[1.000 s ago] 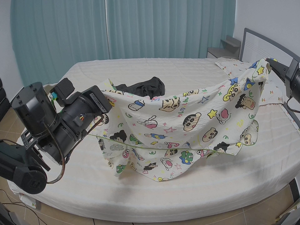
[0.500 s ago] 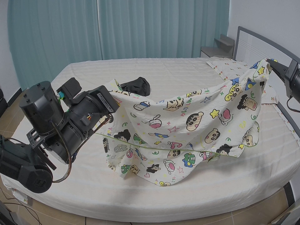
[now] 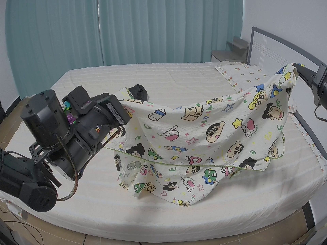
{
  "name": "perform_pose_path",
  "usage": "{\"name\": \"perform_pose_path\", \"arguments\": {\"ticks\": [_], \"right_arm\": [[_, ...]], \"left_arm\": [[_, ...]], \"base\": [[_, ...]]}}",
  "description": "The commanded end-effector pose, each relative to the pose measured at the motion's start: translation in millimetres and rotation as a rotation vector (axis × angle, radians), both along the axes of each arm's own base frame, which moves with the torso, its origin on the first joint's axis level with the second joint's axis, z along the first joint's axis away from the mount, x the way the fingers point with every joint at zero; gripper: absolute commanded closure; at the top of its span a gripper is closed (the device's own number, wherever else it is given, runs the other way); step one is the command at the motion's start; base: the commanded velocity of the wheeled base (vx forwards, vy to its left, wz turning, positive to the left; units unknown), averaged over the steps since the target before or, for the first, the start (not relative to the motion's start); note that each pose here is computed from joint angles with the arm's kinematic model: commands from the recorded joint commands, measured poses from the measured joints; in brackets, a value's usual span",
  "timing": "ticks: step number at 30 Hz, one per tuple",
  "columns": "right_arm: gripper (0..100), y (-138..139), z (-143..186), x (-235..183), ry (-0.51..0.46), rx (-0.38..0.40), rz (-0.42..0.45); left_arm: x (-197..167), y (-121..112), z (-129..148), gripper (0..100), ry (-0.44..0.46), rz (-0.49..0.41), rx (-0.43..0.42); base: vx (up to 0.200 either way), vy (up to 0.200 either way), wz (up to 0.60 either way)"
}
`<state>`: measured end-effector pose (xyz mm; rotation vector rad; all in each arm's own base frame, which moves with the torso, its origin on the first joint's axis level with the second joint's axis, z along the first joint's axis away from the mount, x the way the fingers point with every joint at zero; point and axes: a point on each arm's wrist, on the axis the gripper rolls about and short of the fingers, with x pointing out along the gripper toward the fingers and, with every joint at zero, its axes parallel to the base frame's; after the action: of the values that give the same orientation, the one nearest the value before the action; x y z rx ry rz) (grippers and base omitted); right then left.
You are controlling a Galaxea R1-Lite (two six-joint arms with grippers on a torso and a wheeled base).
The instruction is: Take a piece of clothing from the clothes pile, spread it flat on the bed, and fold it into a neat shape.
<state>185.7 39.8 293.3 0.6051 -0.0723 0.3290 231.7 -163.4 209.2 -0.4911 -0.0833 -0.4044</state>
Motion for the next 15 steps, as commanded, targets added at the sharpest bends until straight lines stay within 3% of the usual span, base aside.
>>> {"name": "perform_pose_path", "arguments": {"ticks": [1, 8, 15], "right_arm": [[100, -1.1, 1.3, -2.7, -0.006, 0.002, -0.002], [100, -2.6, 4.0, -10.9, -0.021, 0.005, 0.003], [100, -4.7, 4.1, -26.6, -0.045, 0.005, 0.030]], "left_arm": [[-2.4, 1.6, 2.7, 100, -0.007, 0.001, -0.006], [-10.7, 7.7, 2.5, 100, -0.005, 0.001, -0.004], [-24.7, 18.5, 12.0, 100, -0.034, 0.004, -0.024]], "base": [[0.000, -0.200, 0.00], [0.000, -0.029, 0.00], [-0.200, 0.000, 0.00]]}}
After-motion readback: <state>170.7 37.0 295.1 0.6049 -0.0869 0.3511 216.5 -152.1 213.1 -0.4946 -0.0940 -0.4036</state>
